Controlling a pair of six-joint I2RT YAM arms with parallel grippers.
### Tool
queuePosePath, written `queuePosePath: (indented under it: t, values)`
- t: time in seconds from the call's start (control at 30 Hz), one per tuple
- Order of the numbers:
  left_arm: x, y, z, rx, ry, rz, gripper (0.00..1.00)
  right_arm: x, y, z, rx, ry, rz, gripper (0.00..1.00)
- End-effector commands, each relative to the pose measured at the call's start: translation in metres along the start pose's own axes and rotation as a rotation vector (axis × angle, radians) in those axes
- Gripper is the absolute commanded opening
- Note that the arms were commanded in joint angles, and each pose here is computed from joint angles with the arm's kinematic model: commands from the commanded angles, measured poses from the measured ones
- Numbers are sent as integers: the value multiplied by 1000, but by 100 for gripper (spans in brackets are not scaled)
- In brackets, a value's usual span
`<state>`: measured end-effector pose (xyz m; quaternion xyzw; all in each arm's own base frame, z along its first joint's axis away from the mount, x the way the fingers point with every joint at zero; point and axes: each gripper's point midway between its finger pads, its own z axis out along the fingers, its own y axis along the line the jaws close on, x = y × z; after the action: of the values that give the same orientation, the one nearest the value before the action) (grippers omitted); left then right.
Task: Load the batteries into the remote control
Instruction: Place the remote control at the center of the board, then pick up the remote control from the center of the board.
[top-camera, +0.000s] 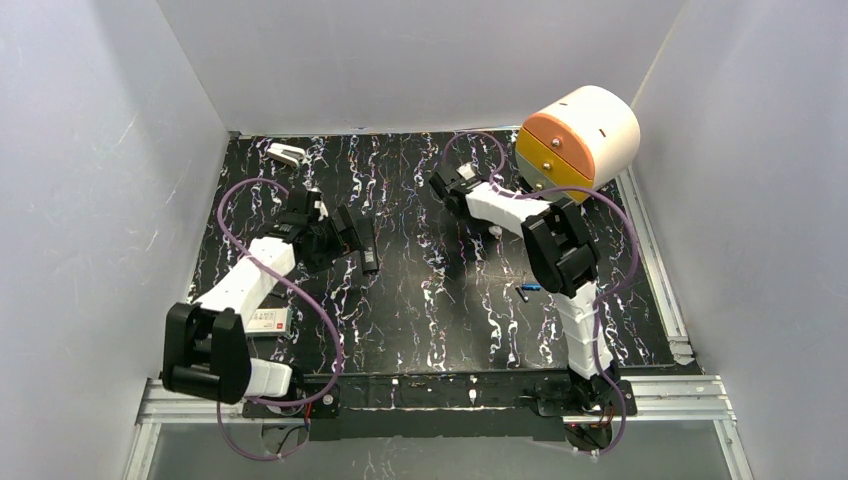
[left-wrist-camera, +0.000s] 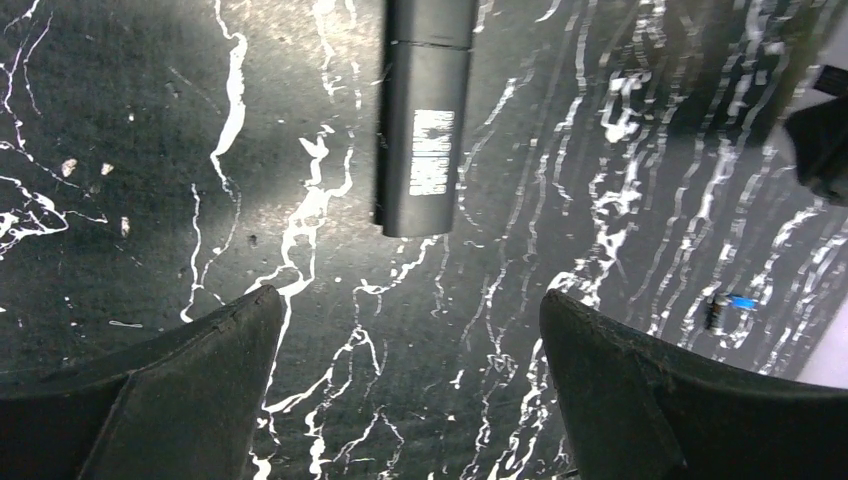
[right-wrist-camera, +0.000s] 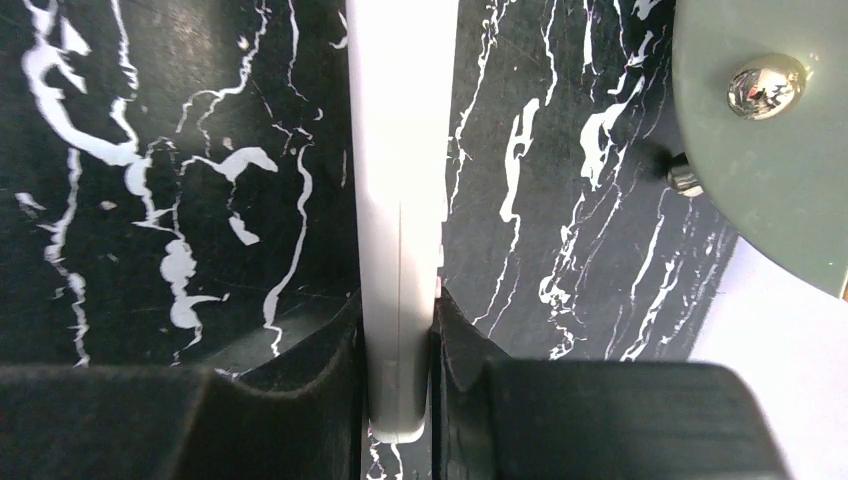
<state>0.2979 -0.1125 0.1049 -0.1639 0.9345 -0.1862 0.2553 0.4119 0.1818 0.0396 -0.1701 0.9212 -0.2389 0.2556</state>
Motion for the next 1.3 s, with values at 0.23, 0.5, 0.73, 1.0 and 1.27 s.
queuePosePath:
  t: [0.23, 0.5, 0.73, 1.0, 1.27]
  values:
    - [0, 7, 14, -89, 61, 23, 98, 1, 22, -14, -89, 5, -73, 54]
    - [-7, 15, -1, -136, -5, 12, 98, -44, 25, -75, -301, -115, 98, 74]
    - [-23, 33, -44, -210, -214, -57, 98, -75, 116, -139, -632, -224, 214, 82]
    - [-23, 44, -79, -217, -336, -104, 99, -98, 211, -163, -675, -282, 314, 85]
    - [-20, 76, -99, -368, -402, -112, 99, -99, 244, -141, -581, -304, 313, 86]
